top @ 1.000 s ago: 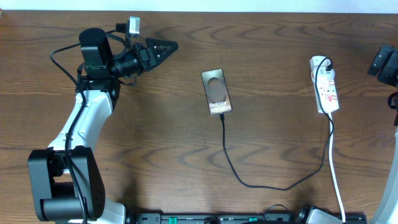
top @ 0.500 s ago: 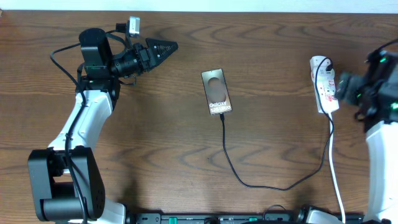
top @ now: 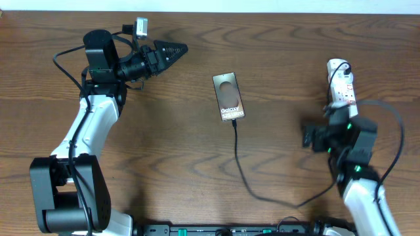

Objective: Plug charger to phone and switch on socket

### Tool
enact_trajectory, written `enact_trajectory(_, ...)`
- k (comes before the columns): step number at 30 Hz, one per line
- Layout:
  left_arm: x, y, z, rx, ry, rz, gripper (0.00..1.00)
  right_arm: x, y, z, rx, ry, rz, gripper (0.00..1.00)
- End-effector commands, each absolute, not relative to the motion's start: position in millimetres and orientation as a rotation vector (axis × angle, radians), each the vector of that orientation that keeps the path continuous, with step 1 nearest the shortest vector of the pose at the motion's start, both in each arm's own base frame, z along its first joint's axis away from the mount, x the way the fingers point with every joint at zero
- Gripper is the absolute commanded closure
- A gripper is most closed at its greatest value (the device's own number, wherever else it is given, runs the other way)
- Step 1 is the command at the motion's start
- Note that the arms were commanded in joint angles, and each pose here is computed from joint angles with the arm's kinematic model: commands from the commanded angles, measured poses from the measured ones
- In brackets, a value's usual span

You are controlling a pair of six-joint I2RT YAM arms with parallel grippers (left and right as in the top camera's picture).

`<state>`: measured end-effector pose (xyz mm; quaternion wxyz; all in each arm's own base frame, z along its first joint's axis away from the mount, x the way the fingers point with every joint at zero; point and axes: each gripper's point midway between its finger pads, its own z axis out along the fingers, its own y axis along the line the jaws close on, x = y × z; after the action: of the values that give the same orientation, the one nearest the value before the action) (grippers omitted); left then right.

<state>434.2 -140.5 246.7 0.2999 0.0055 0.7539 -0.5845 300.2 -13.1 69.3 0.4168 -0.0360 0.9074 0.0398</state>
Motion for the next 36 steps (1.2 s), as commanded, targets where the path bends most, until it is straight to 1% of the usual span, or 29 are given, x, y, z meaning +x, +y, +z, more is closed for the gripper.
enact_trajectory(1,434.2,-139.3,255.0,0.033,1.983,-1.541,0.1,276.8,19.3,52.9,-0.199,2.246,0.248,0.01)
enact_trajectory(6,434.2,-139.3,255.0,0.033,1.983,-1.541,0.1,258.1,36.6,41.9,-0.244,2.157,0.302,0.01)
enact_trajectory(10,434.2,-139.3,255.0,0.033,1.983,-1.541,0.1,249.4,46.2,43.1,-0.25,2.099,0.332,0.01)
enact_trajectory(21,434.2,-139.3,255.0,0.033,1.983,-1.541,0.1,253.0,54.3,90.5,-0.313,1.902,0.299,0.01)
enact_trajectory(28,434.2,-139.3,255.0,0.033,1.983,-1.541,0.1,241.1,55.0,110.5,-0.324,1.82,0.277,0.01)
enact_trajectory(29,434.2,-139.3,255.0,0.033,1.983,-1.541,0.1,241.6,54.9,124.6,-0.332,1.758,0.26,0.01)
enact_trajectory(33,434.2,-139.3,255.0,0.033,1.983,-1.541,0.1,238.2,55.0,153.2,-0.347,1.629,0.225,0.01)
enact_trajectory(36,434.2,-139.3,255.0,0.033,1.983,-1.541,0.1,235.7,55.3,166.7,-0.355,1.568,0.21,0.01)
